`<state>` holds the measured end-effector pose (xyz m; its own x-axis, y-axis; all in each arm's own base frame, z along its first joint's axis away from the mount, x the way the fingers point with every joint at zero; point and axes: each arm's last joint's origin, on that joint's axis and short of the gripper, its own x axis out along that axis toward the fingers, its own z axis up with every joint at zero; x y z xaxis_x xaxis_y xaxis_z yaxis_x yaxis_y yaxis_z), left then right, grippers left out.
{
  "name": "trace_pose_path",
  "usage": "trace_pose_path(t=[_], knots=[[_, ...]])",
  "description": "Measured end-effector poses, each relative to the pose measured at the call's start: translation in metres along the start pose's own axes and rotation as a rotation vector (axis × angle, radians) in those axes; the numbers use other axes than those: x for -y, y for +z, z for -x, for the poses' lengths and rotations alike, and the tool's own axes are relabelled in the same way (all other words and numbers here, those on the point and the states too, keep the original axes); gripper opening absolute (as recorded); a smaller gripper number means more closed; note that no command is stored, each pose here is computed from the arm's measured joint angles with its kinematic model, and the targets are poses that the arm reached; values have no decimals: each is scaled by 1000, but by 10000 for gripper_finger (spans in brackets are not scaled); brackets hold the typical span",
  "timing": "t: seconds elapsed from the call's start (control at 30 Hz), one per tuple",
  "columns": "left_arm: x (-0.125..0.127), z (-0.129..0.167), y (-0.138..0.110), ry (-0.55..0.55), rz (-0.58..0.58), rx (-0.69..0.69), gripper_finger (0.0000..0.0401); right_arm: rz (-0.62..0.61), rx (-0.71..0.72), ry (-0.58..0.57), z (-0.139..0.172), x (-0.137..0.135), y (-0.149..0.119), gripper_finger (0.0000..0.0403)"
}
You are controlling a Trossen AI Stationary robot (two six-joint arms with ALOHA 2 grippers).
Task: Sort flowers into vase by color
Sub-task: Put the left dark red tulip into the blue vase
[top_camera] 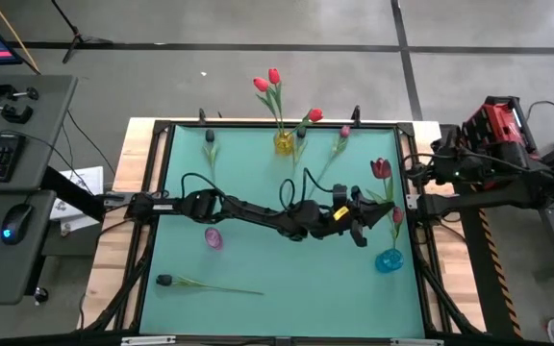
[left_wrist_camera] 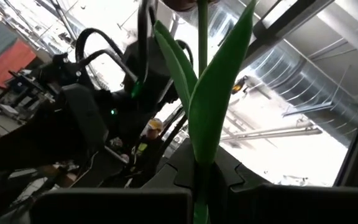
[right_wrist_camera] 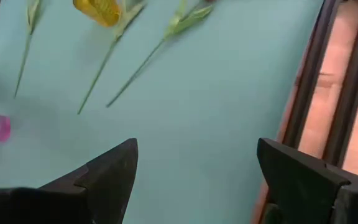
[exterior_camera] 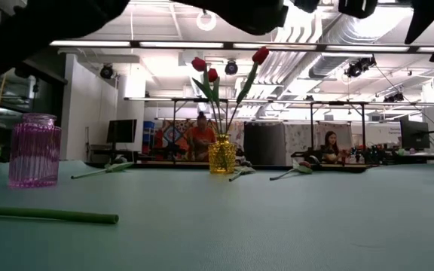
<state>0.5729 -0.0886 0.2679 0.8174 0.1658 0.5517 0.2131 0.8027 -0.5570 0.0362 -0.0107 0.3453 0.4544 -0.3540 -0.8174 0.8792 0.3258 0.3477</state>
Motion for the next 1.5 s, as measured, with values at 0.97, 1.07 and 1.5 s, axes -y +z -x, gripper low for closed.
trace_pose_path(t=[0.97,1.07,1.5], knots=[[-14,3,-5,-1,80,45,0,13,-522,-33,-63,-1,-40,199],[-16,2,-3,1,106,49,0,28,-540,-68,-62,3,-41,121],[-22,-1,6,-19,138,102,0,163,-695,48,-59,0,-46,3]])
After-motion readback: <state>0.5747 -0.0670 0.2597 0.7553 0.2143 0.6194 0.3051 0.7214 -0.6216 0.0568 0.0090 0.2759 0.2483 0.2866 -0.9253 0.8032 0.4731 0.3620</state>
